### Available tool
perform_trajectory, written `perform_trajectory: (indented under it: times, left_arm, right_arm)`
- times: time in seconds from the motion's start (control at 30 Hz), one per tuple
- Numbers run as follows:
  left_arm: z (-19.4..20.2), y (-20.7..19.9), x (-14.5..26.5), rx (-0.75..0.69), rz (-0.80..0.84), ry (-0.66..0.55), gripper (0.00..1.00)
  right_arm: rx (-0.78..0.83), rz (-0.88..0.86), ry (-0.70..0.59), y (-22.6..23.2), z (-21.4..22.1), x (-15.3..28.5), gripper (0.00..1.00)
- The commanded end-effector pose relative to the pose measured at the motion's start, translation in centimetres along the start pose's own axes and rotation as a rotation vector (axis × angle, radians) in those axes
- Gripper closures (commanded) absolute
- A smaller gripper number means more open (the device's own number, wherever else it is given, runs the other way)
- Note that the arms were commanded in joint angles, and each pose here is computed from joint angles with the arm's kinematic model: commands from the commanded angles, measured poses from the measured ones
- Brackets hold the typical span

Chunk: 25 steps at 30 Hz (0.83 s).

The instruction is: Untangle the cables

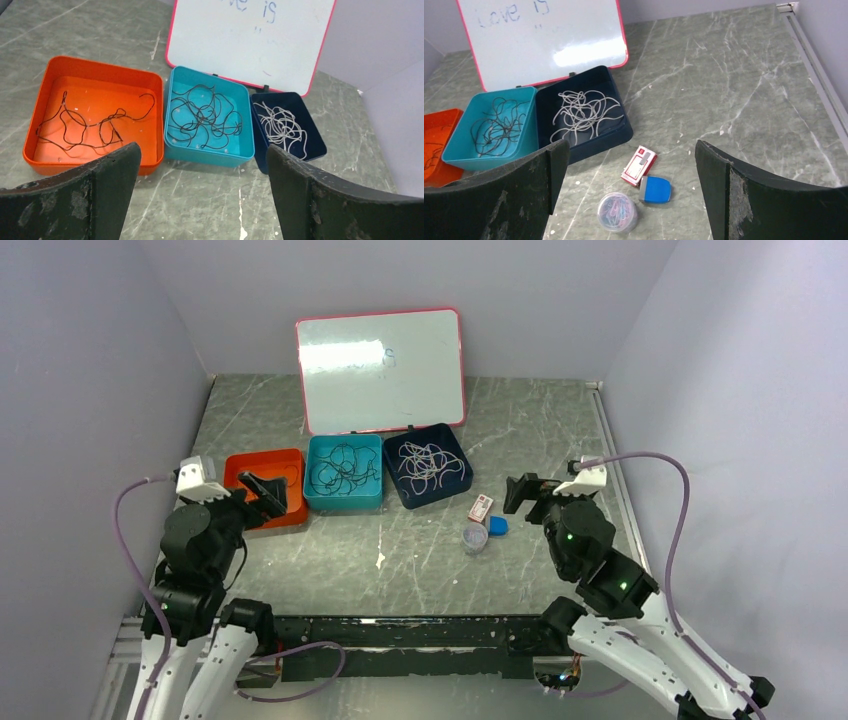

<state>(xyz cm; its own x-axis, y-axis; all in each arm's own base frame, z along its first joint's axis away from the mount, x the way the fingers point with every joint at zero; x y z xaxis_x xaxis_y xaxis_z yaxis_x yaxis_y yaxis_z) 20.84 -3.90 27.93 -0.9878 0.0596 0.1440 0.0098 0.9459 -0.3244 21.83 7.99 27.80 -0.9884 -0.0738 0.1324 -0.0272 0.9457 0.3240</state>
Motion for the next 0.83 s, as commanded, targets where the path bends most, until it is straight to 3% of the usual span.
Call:
perform_trajectory:
  times: [0.0, 0.8]
  left_arm:
    - [0.6, 0.6, -0.4, 0.011, -0.031, 0.002, 0.01]
    - [1.6, 0.5, -0.7, -0.017, -0.014, 0.029, 0.0]
  right_arm:
    - [0.014, 0.07, -0.011, -1.3, 0.3, -0.2, 0.0]
    - [-0.002, 0.01, -0.025, 0.1, 0.2, -0.7, 0.0]
Point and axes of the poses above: each gripper's point midway between its finger pads, its own x axis back along the fingers, its own y axis along the line the jaws close on, z = x × y, the point moved 1 cm from there along x, back along the fingers, and after that the axes turned 8 degrees about -x, right-handed, at the moved point
